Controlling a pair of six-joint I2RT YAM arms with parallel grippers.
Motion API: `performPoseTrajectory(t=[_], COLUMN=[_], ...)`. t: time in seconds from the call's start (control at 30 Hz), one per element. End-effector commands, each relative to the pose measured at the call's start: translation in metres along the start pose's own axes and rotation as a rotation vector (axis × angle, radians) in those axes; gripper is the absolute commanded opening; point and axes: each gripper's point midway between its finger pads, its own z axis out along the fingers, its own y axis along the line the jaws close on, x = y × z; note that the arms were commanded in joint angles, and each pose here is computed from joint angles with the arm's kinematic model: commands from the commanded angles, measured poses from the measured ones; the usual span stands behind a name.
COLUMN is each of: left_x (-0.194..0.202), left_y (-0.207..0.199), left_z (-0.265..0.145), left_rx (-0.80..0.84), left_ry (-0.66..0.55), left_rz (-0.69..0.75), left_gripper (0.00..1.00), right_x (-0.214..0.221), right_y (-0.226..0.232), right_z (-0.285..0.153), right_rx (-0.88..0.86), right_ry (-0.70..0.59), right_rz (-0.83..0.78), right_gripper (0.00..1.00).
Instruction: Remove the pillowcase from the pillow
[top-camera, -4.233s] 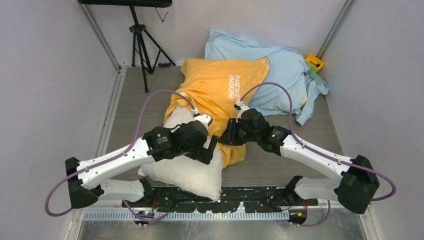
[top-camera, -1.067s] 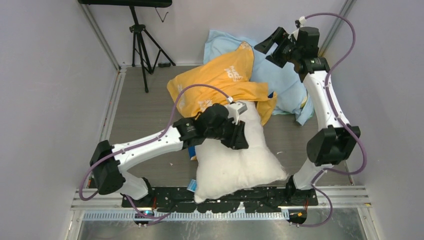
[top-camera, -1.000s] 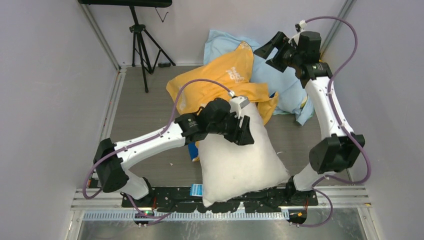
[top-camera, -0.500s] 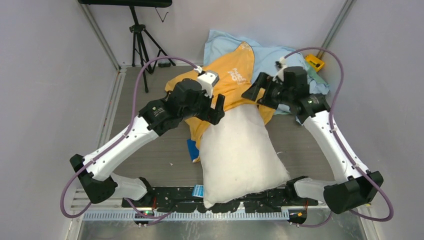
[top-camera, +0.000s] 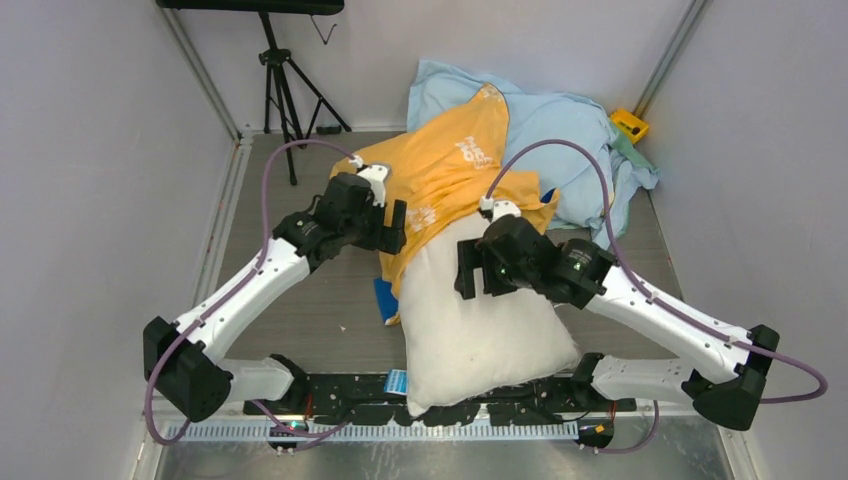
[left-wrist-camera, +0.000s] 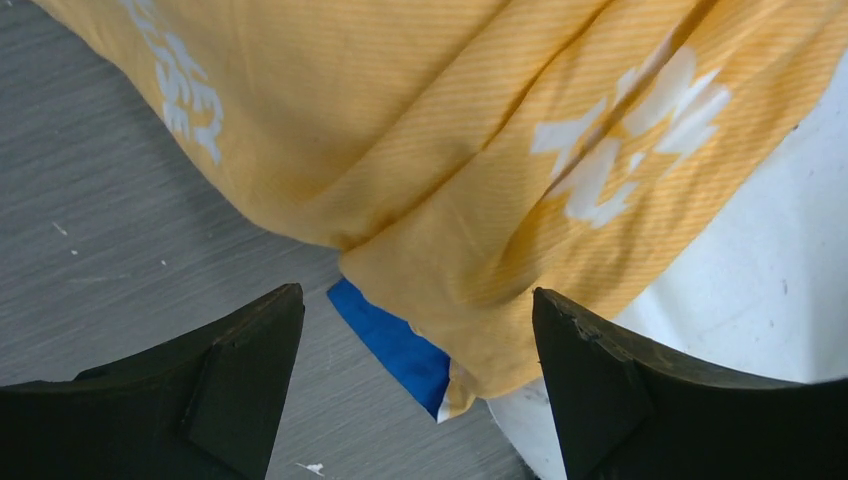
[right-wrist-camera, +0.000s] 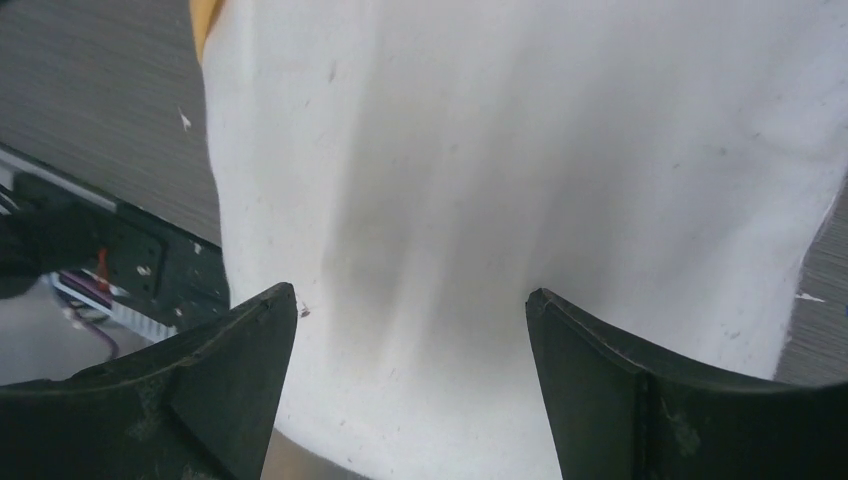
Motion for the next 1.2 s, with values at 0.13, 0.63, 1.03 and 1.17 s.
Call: performPoseTrajectory(t=[0.13,0.63,1.03,1.17], left_x=[-0.003,0.052,0.049,0.043], left_y=[-0.003,0.012,-0.003,-0.021], left_z=[-0.029,-0.037,-0.038,-0.035], left_rx=[0.105,0.088,0.178,0.286], left_ry=[-0.132,-0.082,-0.102,-0.113], left_rz=[-0.110,-0.201,-0.186,-0.167], left_gripper=[0.85,0.88,0.88,0.88], right_x=[0.009,0.062,-0.049,-0.066], right_y=[0.028,-0.004,-0.045,-0.049], right_z=[-0.021,0.070,-0.020,-0.035], right_rx=[0.141,0.301,0.331,0.318], right_ry=[-0.083,0.032,-0.272,-0.306], right_rz=[-0.154,-0.147,-0.026,-0.012], right_gripper=[0.89,0.61,0.00,0.00])
